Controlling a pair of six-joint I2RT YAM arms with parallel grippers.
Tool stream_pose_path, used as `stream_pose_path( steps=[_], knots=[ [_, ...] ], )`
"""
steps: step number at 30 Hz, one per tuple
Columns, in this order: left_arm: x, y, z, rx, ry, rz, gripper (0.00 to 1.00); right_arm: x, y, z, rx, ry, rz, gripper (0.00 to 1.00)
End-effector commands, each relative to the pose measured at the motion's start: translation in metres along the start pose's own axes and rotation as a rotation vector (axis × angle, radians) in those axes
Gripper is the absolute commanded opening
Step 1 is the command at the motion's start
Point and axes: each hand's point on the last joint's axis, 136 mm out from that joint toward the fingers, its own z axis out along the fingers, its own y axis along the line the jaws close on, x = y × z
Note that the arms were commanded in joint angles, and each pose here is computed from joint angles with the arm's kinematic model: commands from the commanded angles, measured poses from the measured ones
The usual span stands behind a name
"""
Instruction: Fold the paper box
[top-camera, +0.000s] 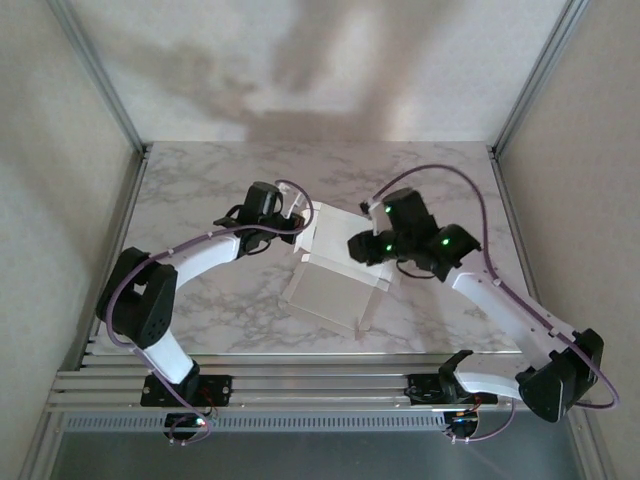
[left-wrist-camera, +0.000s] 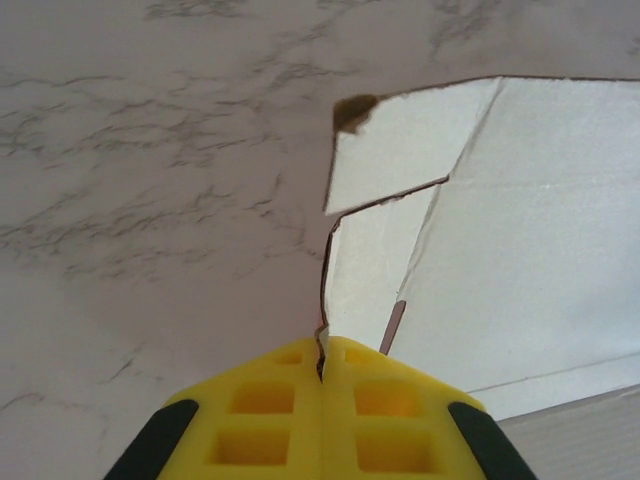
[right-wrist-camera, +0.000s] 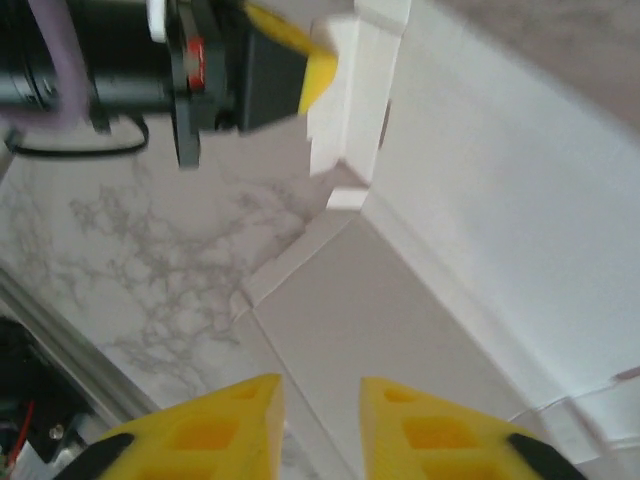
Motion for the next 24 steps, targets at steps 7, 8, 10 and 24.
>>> stream_pose_path(
  steps=[7,8,10,24],
  knots=[
    [-0.012,0.018,-0.012,-0.076,-0.077,-0.036,0.02,0.073,0.009,0.088,0.08,0.07,0.079,0.0],
    [-0.012,0.019,-0.013,-0.08,-0.08,-0.037,0.02,0.079,0.01,0.096,0.083,0.077,0.082,0.0],
    [-0.012,0.02,-0.013,-0.078,-0.079,-0.039,0.02,0.088,0.013,0.108,0.081,0.093,0.081,0.0],
    [-0.003,0.016,-0.023,-0.051,-0.086,-0.057,0.02,0.137,-0.005,0.161,0.219,0.158,0.168,0.0]
  ],
)
